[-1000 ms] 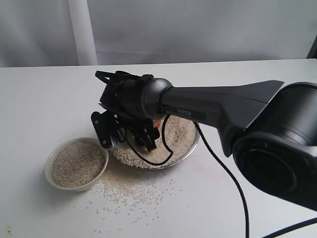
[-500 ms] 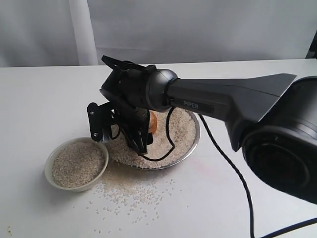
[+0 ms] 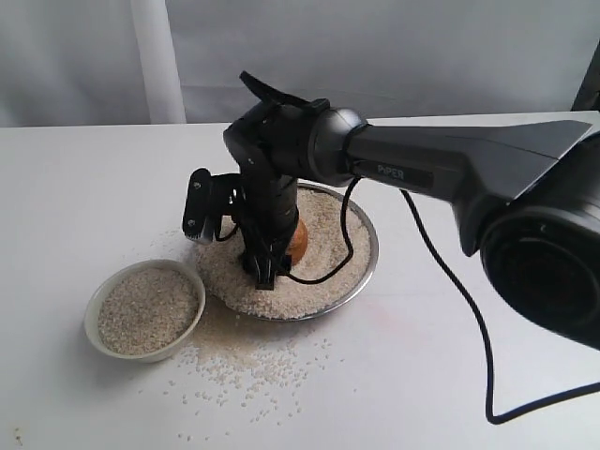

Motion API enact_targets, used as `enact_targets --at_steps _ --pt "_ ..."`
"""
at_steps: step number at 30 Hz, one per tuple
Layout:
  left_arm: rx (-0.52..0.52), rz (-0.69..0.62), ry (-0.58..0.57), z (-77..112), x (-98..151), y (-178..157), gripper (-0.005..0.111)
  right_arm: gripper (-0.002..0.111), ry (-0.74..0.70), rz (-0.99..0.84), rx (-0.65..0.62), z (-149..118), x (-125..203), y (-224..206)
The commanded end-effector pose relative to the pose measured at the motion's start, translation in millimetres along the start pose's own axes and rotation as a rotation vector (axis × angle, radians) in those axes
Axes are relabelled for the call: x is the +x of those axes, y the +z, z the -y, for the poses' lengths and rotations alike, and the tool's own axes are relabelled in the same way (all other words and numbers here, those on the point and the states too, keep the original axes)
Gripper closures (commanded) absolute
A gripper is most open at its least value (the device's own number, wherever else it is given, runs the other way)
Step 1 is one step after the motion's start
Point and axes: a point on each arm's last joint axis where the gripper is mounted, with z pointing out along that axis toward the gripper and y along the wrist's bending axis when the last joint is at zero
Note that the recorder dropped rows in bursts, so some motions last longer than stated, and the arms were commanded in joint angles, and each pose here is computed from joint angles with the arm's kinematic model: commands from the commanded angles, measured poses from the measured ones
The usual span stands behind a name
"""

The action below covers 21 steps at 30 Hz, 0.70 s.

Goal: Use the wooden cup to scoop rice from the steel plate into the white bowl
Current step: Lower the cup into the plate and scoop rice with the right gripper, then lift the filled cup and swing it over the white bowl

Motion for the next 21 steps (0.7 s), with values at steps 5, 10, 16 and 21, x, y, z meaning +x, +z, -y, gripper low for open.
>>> enact_targets --at_steps 5,10,16,21 --pt "0.011 0.007 -0.006 0.8 -1.5 -0.3 0.107 0.108 0.187 0.127 -0.089 12.3 8.3 -9.8" --pt "0.011 0.007 -0.006 0.8 -1.5 -0.3 0.107 0.108 0.247 0.178 -0.107 20.2 13.5 -15.3" --pt "0.011 0.007 -0.006 0.8 -1.5 -0.3 0.107 0.108 0.321 0.271 -0.125 33.7 21.8 -21.8" --pt "0.011 0.007 -0.006 0.8 -1.5 -0.3 0.107 0.108 0.348 0.283 -0.127 40.6 29.7 -22.1"
